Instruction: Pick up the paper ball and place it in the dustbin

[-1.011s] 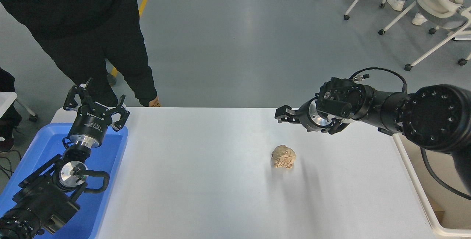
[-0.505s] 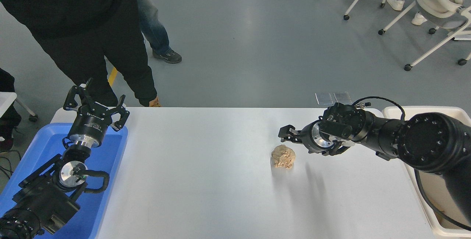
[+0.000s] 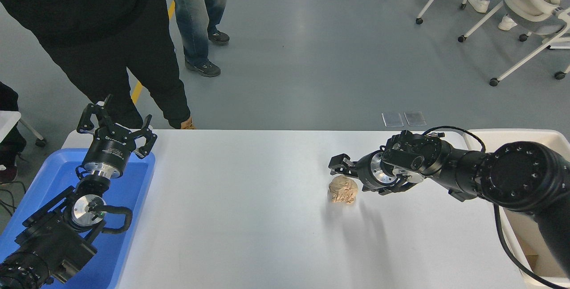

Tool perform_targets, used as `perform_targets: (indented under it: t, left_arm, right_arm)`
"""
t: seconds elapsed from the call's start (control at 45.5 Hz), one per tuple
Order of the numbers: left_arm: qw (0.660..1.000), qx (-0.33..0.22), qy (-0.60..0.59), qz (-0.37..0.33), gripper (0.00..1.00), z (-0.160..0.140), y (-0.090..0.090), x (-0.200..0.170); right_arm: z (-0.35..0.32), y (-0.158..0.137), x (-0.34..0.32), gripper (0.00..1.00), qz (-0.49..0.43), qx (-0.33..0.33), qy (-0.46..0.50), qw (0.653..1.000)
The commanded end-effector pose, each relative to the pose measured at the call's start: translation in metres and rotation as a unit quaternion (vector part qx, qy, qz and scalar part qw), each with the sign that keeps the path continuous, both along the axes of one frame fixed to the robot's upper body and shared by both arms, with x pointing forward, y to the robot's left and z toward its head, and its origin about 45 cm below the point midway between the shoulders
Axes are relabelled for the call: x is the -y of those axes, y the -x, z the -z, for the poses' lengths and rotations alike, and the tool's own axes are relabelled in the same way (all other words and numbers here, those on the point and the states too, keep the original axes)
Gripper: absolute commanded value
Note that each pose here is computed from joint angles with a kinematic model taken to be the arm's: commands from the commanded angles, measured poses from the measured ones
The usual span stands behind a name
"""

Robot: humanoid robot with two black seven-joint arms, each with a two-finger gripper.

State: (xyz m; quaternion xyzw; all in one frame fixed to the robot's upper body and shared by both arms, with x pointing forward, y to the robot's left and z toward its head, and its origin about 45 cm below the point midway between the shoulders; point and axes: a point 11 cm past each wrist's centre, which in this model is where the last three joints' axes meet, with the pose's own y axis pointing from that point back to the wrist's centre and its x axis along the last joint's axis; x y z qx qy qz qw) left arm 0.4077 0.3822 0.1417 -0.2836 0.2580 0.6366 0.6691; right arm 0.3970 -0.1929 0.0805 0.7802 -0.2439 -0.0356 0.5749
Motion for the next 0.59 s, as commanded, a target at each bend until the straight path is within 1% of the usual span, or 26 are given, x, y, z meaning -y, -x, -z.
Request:
perform_targets:
  t: [0.0, 0.176, 0.33, 0.396, 0.462, 0.571]
  left_arm:
    - [1.0, 0.0, 0.0, 0.0, 0.99, 0.0, 0.0, 0.0]
    - [1.0, 0.0, 0.0, 0.0, 0.99, 0.0, 0.0, 0.0]
    - [1.0, 0.0, 0.0, 0.0, 0.99, 0.0, 0.0, 0.0]
    - [1.0, 0.0, 0.0, 0.0, 0.99, 0.0, 0.0, 0.0]
    - [1.0, 0.001, 0.0, 0.0, 0.99, 0.0, 0.0, 0.0]
    - [1.0, 0.001, 0.0, 0.0, 0.99, 0.0, 0.0, 0.0]
  right_arm:
    - [0.009, 0.007, -0.003, 1.0, 0.013, -0.009, -0.019, 1.0]
    - [0.013, 0.011, -0.006, 1.0, 0.024, -0.013, -0.033, 0.999]
    - [0.016, 0.01, -0.003, 0.97, 0.03, -0.001, -0.027, 0.999]
    - [0.019, 0.01, 0.0, 0.91, 0.033, 0.007, -0.02, 0.999]
    - [0.021, 0.012, 0.001, 0.89, 0.034, 0.007, -0.018, 0.999]
    - [0.024, 0.014, 0.002, 0.69, 0.029, 0.006, -0.014, 0.999]
